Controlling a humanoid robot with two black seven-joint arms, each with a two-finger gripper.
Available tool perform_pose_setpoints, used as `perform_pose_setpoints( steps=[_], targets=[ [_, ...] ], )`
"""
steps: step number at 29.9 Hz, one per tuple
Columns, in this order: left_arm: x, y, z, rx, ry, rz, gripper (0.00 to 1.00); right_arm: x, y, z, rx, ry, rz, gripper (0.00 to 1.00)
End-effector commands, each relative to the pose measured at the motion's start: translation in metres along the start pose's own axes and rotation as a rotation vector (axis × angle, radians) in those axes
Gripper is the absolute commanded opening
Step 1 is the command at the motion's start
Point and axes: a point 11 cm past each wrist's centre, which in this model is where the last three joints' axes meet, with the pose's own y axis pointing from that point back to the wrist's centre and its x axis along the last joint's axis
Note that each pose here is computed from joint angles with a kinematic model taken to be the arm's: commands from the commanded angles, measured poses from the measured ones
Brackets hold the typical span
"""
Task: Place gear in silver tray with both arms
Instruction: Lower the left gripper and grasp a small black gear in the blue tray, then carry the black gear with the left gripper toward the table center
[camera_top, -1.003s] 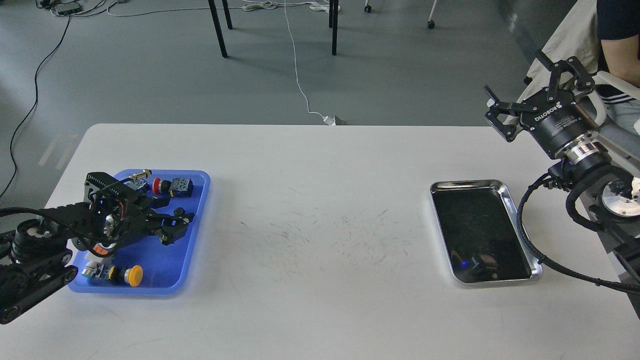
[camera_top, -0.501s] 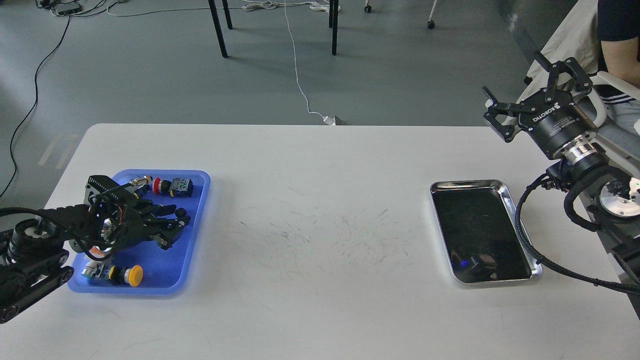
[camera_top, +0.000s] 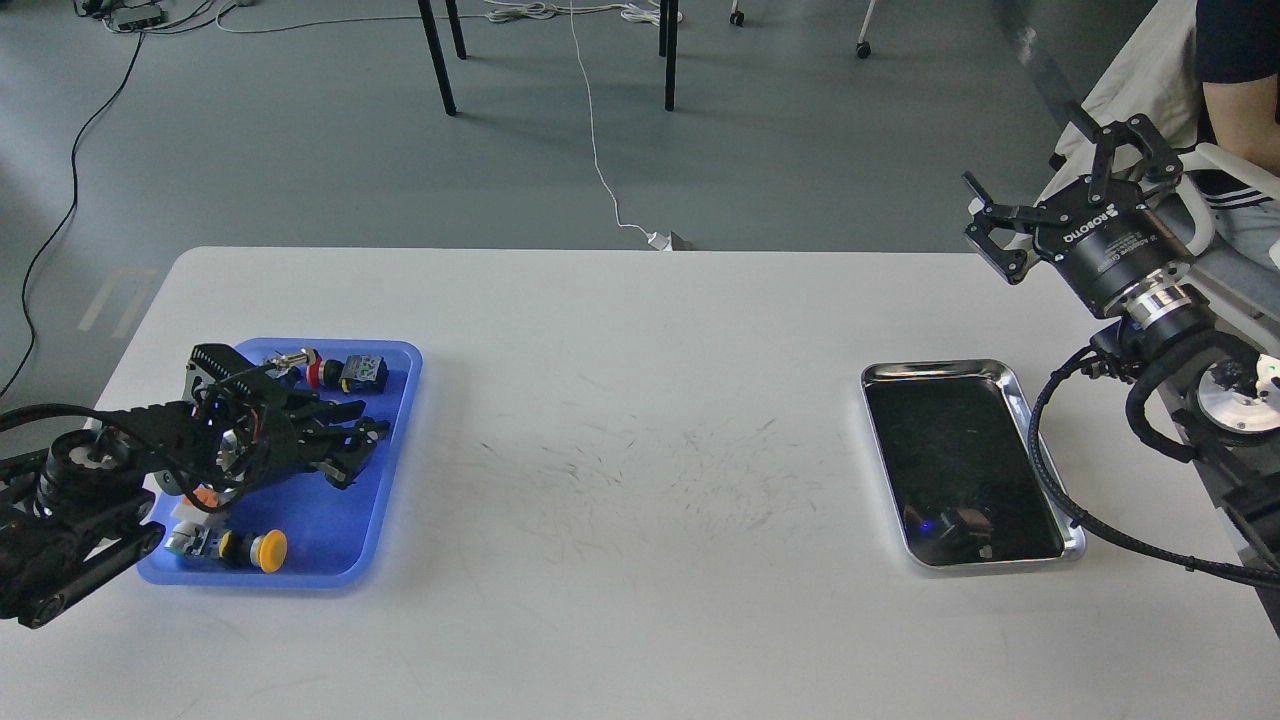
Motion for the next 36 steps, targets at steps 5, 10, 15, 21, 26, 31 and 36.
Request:
perform_pose_setpoints(
  steps=[5, 10, 15, 21, 26, 31, 36],
  targets=[
    [-0.002, 0.004, -0.004, 0.009, 0.001, -0.005, 0.28, 0.001, 0.0, 0.001, -0.002, 0.001, 0.001, 0.99],
    [-0.003, 0.005, -0.004, 0.002, 0.003, -0.007, 0.12, 0.0, 0.0, 0.0, -0.001, 0.001, 0.0, 0.99],
    [-0.003, 0.005, -0.005, 0.001, 0.001, -0.005, 0.08, 0.0, 0.0, 0.001, -0.001, 0.0, -0.001, 0.99],
    [-0.002, 0.014, -0.014, 0.022, -0.011, 0.013, 0.07, -0.001, -0.001, 0.0, -0.001, 0.001, -0.002, 0.99],
    [0.013, 0.03, -0.031, 0.055, -0.035, 0.035, 0.06, -0.001, -0.001, 0.0, 0.0, -0.001, -0.002, 0.99],
    [0.081, 0.048, -0.023, 0.015, -0.079, 0.141, 0.07, 0.0, 0.0, -0.003, 0.001, 0.009, 0.0, 0.99],
    [0.148, 0.042, 0.037, -0.071, -0.093, 0.252, 0.07, 0.001, -0.001, -0.011, 0.004, 0.038, 0.01, 0.99]
  ],
)
